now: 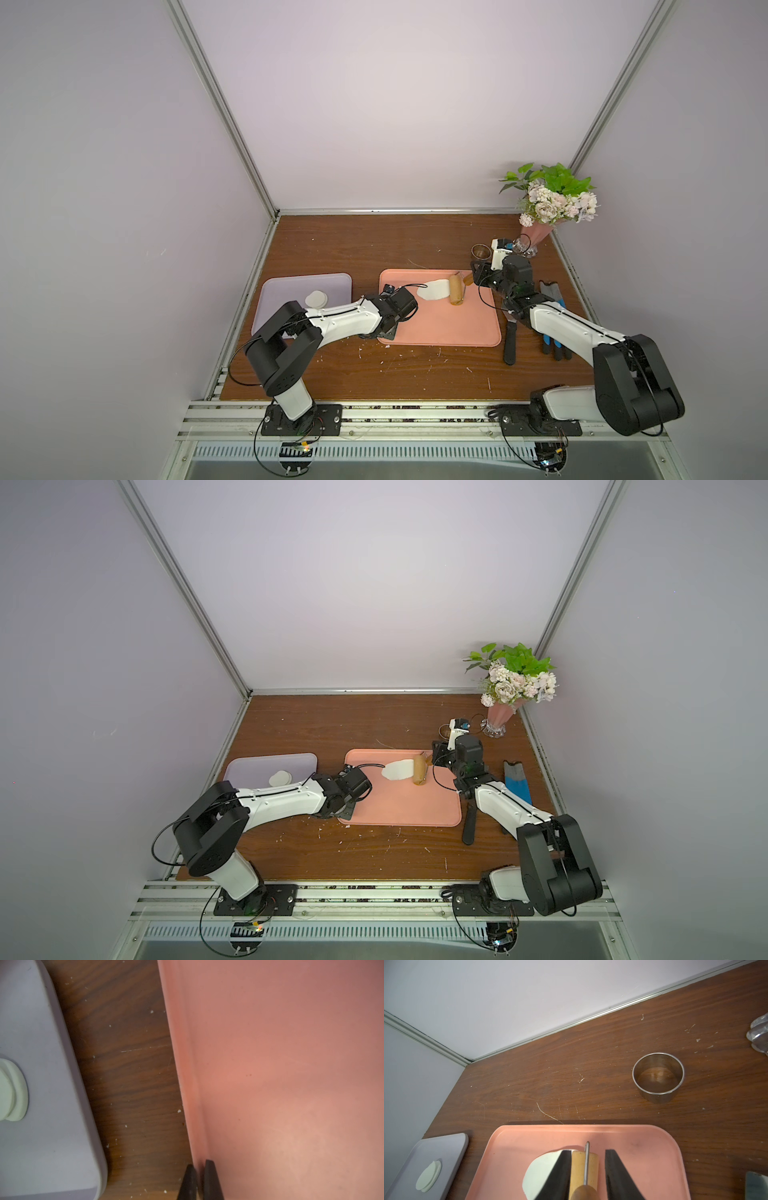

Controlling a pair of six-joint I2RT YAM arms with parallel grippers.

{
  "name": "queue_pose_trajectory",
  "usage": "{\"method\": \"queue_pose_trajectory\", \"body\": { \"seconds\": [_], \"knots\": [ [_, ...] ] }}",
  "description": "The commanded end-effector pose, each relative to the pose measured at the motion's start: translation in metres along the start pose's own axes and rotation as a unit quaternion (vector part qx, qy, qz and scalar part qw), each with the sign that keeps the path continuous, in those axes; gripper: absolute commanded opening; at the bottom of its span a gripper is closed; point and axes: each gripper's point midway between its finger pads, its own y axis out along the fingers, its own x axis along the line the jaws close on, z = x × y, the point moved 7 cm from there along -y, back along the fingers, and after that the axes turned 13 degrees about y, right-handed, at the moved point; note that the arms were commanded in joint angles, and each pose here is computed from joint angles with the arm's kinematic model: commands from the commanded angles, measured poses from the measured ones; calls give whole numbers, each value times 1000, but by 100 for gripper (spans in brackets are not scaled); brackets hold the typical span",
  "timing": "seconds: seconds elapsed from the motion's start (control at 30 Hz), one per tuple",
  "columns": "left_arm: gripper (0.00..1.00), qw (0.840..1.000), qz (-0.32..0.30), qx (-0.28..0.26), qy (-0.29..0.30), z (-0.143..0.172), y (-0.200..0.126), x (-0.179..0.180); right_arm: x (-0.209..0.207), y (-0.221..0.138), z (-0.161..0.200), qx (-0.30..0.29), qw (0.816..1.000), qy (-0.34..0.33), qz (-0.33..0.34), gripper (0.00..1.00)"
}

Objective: Roll out the dumpling wrappers from the dough
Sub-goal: Flatten out the dough on the work surface, then place the rolling pin at the center of the board.

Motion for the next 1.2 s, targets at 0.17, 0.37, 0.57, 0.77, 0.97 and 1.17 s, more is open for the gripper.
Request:
{"method": "queue_pose_trajectory", "body": {
  "seconds": [0.17,0.37,0.57,0.77,0.97,1.17],
  "knots": [
    [0,998,-11,54,25,26,6,7,-45,-7,2,21,993,-13,111,0],
    [0,998,-11,54,23,25,6,7,-30,-16,-13,1,997,-10,79,0],
    [0,998,-9,54,23,26,6,7,-2,-38,-43,-38,999,-5,23,0],
    [0,998,-14,64,23,34,4,12,11,-64,-61,-71,997,-10,8,0],
    [0,996,-34,85,21,46,2,19,-8,-77,-69,-99,995,11,30,0],
    [0,996,-38,79,6,44,-3,24,-40,-91,-93,-148,986,59,58,0]
  ]
}}
